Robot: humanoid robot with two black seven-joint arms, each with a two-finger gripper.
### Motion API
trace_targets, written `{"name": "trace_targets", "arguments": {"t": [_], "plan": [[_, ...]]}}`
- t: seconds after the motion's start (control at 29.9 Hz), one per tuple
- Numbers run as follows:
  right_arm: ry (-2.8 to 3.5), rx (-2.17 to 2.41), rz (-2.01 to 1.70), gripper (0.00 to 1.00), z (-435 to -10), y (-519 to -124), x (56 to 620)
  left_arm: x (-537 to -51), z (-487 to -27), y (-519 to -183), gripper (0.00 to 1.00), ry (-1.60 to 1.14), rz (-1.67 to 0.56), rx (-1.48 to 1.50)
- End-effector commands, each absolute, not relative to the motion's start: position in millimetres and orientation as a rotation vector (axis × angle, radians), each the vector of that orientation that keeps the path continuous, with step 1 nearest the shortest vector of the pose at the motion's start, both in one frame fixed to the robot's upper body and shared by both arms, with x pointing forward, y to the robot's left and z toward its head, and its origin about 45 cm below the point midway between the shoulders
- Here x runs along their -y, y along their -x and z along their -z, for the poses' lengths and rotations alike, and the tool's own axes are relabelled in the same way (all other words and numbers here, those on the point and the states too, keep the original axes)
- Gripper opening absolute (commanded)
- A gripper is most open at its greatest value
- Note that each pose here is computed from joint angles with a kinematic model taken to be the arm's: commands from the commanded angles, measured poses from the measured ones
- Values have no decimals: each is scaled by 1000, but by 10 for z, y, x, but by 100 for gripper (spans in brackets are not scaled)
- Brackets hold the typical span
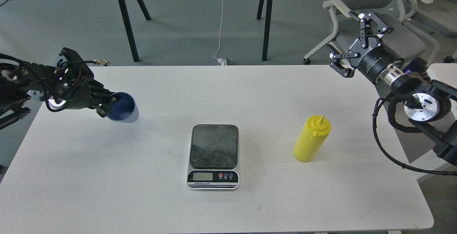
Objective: Pour seasoning into cup on scale with both arms
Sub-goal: 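Lift the blue cup with the left gripper and set it on the scale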
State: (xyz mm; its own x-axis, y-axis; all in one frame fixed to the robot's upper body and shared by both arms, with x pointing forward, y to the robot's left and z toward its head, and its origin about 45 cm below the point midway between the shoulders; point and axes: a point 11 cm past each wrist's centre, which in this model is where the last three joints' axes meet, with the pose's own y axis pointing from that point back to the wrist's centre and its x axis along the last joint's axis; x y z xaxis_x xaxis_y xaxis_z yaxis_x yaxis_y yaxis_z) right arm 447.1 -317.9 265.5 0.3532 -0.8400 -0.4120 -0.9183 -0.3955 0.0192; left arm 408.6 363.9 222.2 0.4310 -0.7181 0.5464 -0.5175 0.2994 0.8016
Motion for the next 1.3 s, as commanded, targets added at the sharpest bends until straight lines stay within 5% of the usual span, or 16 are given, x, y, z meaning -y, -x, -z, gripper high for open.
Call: {"name": "trace_targets", "arguments": {"t": [0.0, 0.27, 0.64, 0.8, 1.27], "plan": [[2379, -1619, -444, 99, -2962, -4630, 3141, -3201, -2378, -4272, 3, -1301, 200, 1257], [2363, -1646, -288, 99, -3494, -4863, 3148, -2397, -2315, -4302, 3, -1209, 321, 1278], [2384, -1636, -377, 99, -3188, -4807, 3000, -1764, -2382, -3935, 4, -1093, 502, 1284], [2384, -1648, -391, 99, -3119, -4787, 3023, -1604, -2346, -3677, 4, -1037, 586, 1274], [2344, -1645, -286, 99, -3529, -4941, 3068, -1463, -2217, -3726, 4, -1038, 598, 1263]]}}
